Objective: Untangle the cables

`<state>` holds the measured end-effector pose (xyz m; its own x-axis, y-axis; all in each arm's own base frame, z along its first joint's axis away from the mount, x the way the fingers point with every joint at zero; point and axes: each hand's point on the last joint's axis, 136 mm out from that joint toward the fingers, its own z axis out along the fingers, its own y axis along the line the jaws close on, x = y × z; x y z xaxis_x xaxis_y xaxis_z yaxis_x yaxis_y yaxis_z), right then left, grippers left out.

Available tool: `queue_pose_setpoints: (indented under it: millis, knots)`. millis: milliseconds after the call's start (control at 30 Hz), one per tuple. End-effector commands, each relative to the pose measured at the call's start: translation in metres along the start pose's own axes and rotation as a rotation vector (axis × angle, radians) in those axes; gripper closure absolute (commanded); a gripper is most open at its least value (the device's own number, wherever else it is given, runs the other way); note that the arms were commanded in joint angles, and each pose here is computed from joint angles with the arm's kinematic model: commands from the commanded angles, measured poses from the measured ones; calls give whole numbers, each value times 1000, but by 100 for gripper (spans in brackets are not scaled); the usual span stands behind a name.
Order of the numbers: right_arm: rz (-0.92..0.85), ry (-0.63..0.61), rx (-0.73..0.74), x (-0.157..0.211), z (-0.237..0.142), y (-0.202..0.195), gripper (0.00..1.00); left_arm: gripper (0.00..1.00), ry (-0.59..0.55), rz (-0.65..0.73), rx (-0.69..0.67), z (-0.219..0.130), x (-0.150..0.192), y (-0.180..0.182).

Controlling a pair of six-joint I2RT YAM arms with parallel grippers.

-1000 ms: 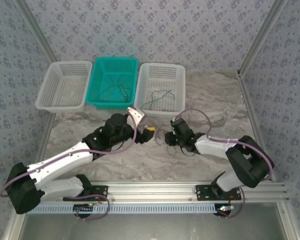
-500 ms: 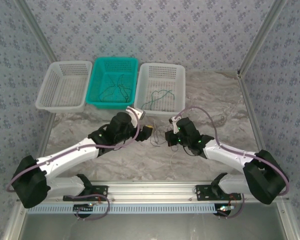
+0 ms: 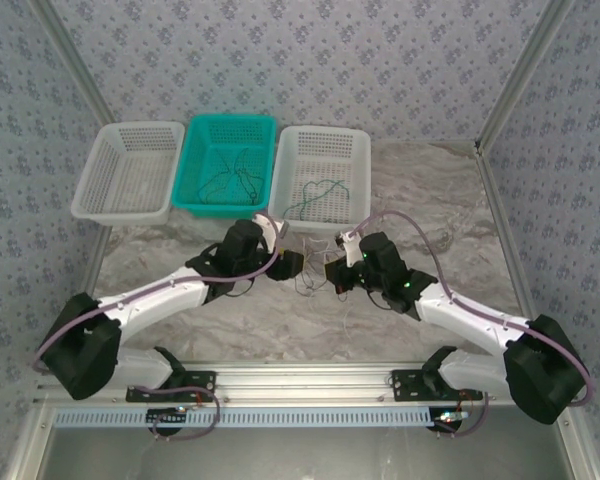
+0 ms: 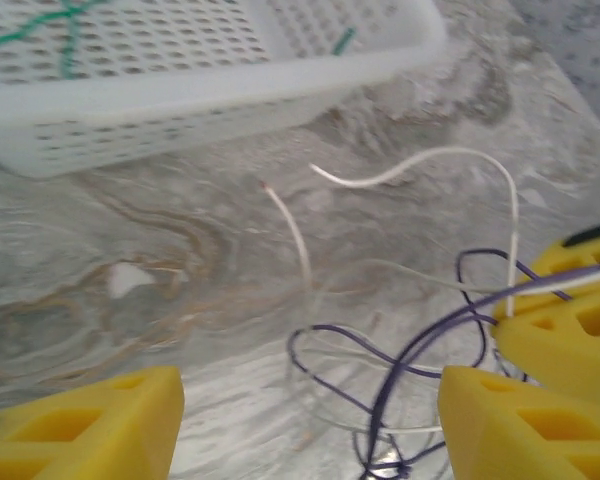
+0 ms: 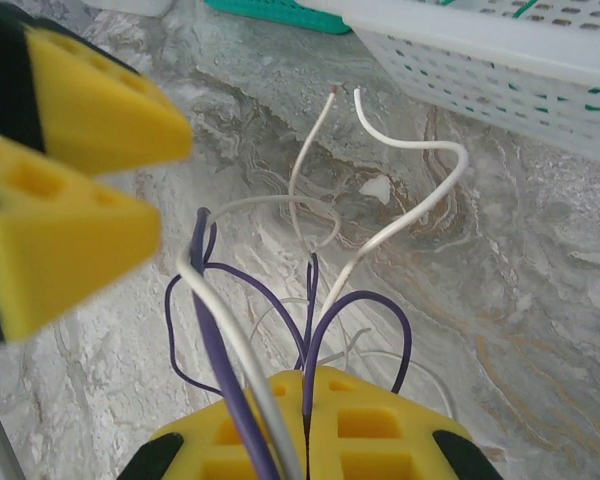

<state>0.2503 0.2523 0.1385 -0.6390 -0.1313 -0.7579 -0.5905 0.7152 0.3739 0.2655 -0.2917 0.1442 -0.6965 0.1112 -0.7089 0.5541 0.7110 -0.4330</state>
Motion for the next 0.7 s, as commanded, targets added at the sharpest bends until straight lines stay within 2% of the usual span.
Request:
queue_pose_setpoints:
  millis: [0,167,300,400,500,600,667]
  knots:
    - [0,-41,-3,-19,-7,4,100,36,36,-10,91,8,4,-15]
    - [8,-45,2,-20,-8,3,100,48,90,-33,32,22,21,2]
    - [19,-36,58,-17,-8,-8,100,61,100,-49,45,28,25,1]
    - [46,-31,100,-14,-10,-18,100,65,105,-51,63,29,26,-1]
    - [66,-43,103,-14,-12,-21,100,64,121,-57,77,32,33,-1]
    - [81,-59,101,-15,-13,-23,100,48,133,-78,89,41,40,-4]
    - [93,-64,102,-15,-13,-25,100,48,141,-79,112,49,45,-12]
